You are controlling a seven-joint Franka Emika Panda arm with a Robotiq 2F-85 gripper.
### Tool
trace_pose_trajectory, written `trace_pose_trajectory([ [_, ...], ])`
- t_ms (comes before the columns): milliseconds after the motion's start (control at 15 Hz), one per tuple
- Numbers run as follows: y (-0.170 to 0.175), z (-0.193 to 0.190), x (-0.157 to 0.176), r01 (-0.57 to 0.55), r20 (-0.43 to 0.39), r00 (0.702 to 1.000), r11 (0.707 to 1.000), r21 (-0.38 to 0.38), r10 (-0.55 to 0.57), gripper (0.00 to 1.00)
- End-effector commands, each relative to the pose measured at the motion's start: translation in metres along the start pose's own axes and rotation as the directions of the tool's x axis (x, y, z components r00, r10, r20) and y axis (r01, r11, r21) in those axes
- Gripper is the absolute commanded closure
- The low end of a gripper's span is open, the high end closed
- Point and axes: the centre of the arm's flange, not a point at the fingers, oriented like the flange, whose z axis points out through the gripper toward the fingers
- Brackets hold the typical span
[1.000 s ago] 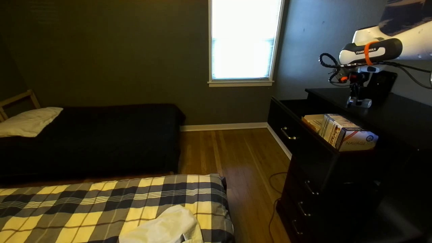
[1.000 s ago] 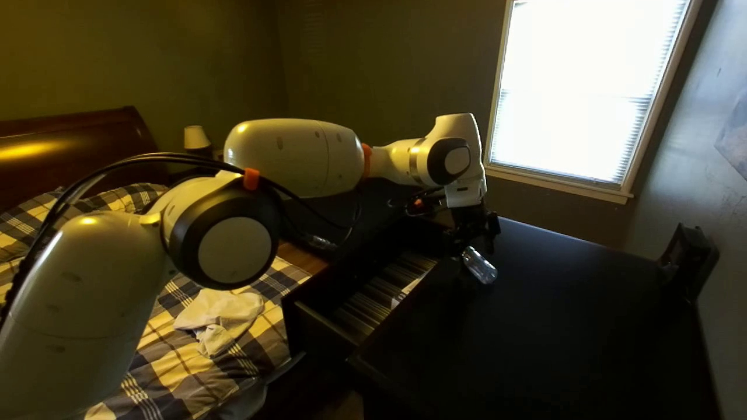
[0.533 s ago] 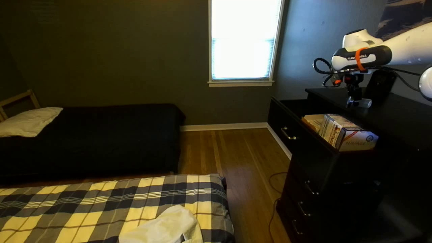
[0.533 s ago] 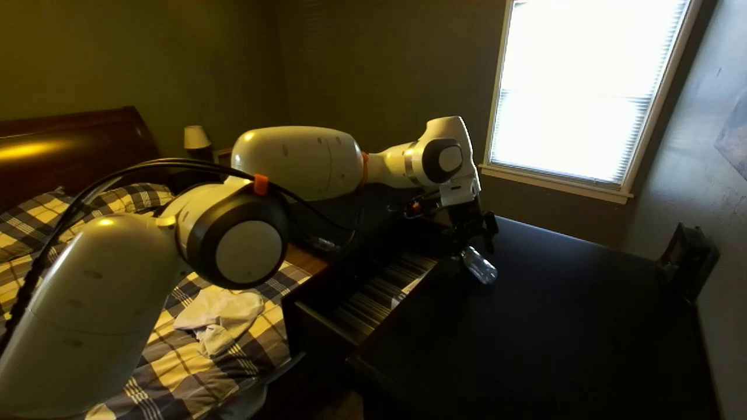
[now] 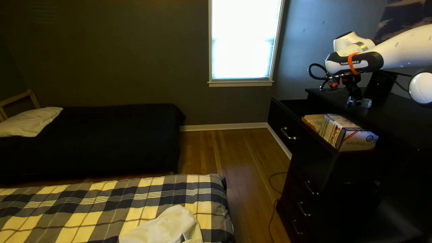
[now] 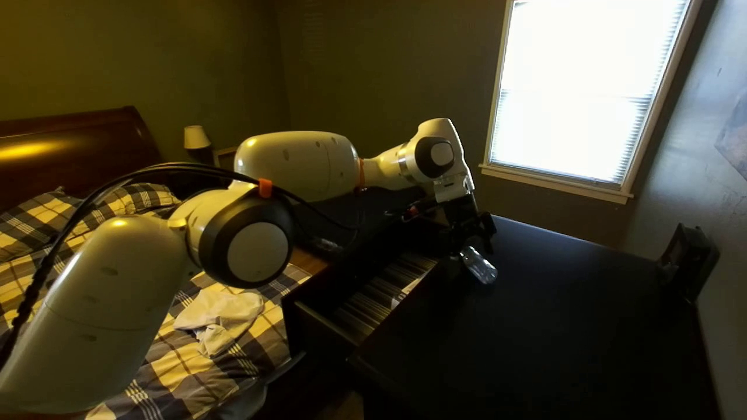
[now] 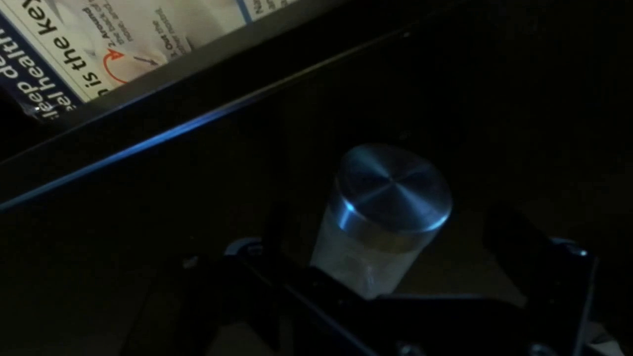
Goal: Place the container on the desk vertically upright
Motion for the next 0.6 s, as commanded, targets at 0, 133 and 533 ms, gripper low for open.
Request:
trace_pose_trajectory([
  [0,-0.0105,-0.0006,-0.0121,-0.010,-0.053,0.999,1.000,0.001,0.010,0.00],
  [133,-0.0112,-0.0012,-0.0153,-0.006,-0.057,0.998,1.000,0.006,0.006,0.00],
  [533,-0.0096,-0.0062,-0.0154,0.005,-0.071,0.997,1.000,0.005,-0.005,0.58],
])
